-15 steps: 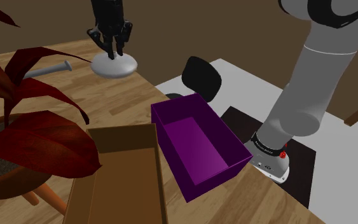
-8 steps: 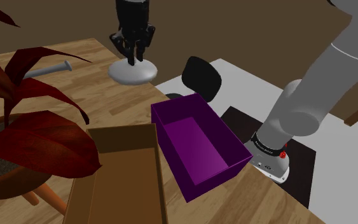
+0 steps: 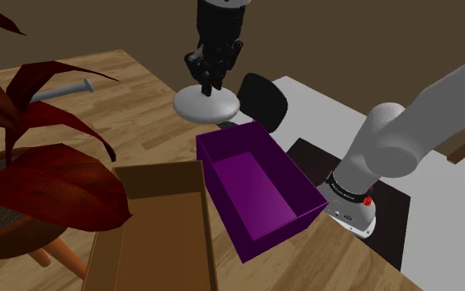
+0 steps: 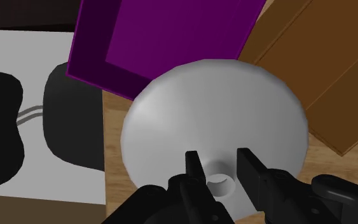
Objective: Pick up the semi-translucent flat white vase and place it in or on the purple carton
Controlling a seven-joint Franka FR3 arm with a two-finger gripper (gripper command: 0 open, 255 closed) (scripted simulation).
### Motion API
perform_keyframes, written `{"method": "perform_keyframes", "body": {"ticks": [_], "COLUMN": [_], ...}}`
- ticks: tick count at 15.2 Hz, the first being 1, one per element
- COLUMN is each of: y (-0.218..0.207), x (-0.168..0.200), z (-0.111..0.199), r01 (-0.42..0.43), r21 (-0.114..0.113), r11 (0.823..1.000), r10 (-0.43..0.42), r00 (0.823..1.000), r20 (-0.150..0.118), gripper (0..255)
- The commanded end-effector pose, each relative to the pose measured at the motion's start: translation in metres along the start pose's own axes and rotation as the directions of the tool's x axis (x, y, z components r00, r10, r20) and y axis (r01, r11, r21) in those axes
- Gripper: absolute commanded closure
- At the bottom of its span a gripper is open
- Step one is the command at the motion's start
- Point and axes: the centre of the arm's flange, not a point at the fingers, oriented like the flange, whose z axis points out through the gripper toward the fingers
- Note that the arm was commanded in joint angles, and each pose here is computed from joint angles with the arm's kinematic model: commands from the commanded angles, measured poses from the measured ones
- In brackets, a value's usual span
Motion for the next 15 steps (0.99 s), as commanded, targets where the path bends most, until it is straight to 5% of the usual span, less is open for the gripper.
{"method": "perform_keyframes", "body": {"ticks": [1,10,15], "y": [0.004,0.020,0.020], "x": [-0.026,-0.140,-0.152], "z": [-0.009,-0.038,-0.019], "r01": [-0.001,-0.001,-0.001], "r21": [0.001,0.001,0.001], "r11": [1.000,1.000,1.000], "r10": [0.001,0.001,0.001], "r00": [1.000,1.000,1.000], "r20": [0.000,0.000,0.000], "gripper": [255,255,255]}}
